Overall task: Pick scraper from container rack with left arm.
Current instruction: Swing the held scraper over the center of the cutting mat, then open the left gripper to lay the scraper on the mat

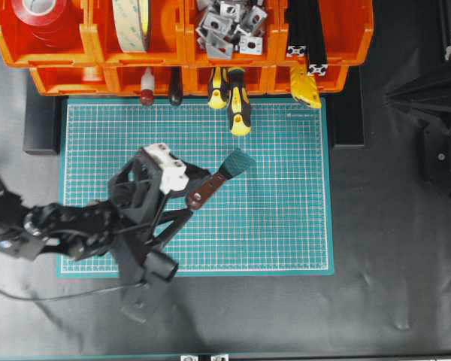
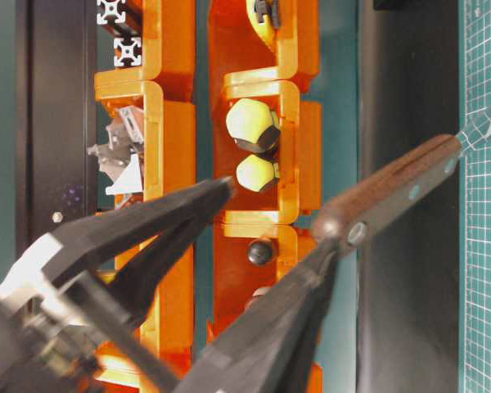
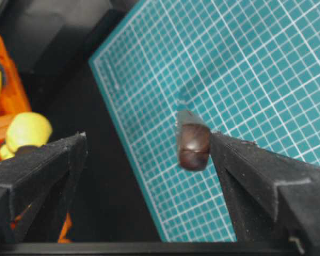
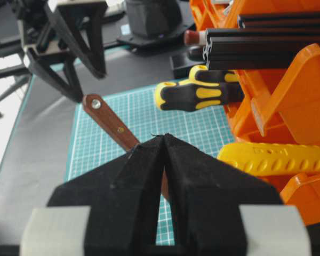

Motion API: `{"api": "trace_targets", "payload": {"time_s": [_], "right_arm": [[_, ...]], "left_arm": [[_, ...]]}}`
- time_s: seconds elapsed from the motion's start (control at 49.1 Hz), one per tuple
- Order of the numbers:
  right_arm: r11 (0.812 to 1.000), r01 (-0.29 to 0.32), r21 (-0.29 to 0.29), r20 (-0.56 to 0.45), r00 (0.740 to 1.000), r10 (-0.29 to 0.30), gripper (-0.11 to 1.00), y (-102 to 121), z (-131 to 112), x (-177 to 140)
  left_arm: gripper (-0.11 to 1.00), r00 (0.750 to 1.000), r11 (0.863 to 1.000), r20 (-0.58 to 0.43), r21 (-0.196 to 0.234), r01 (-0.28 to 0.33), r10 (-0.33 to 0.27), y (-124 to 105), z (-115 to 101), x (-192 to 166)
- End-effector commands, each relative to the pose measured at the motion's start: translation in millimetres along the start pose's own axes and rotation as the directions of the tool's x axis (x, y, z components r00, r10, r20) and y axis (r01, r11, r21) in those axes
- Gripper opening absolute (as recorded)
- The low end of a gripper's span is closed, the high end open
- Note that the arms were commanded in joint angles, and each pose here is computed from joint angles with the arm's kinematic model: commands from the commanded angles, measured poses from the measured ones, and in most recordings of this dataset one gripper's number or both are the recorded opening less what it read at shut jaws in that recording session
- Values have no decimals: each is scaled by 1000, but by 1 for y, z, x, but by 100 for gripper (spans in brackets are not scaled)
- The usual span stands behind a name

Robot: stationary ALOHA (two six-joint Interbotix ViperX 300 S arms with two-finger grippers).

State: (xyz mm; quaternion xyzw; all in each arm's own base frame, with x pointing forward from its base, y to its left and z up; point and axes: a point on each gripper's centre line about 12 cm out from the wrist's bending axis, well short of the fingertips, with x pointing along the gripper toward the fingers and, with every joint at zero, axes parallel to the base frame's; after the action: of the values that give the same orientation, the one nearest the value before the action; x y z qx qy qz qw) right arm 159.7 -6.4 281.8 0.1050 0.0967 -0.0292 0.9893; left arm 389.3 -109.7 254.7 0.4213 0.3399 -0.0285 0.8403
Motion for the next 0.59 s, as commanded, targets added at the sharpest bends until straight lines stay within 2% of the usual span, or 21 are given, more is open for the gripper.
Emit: {"api": "trace_targets", "payload": {"time_s": [0.0, 0.143, 0.387, 0.448, 0.57], "right_arm": [[1000, -2, 0, 23, 1000, 2, -1, 2, 12, -1], [1000, -1, -1, 19, 1000, 1, -1, 2, 11, 0], [1000, -2, -1, 23, 1000, 2, -1, 2, 12, -1], [1000, -1, -1, 20, 1000, 1, -1, 2, 12, 0], [1000, -1, -1, 20, 1000, 1, -1, 2, 12, 0]], "left_arm": [[91, 998, 999, 56, -41, -34, 36, 17, 13, -23], [91, 995, 997, 82, -63, -48, 53, 26, 17, -36], [91, 996, 996, 75, -81, -47, 53, 26, 14, -38], [91, 996, 993, 75, -111, -46, 55, 26, 12, -41], [91, 995, 976, 83, -214, -38, 57, 25, 6, -54]]}}
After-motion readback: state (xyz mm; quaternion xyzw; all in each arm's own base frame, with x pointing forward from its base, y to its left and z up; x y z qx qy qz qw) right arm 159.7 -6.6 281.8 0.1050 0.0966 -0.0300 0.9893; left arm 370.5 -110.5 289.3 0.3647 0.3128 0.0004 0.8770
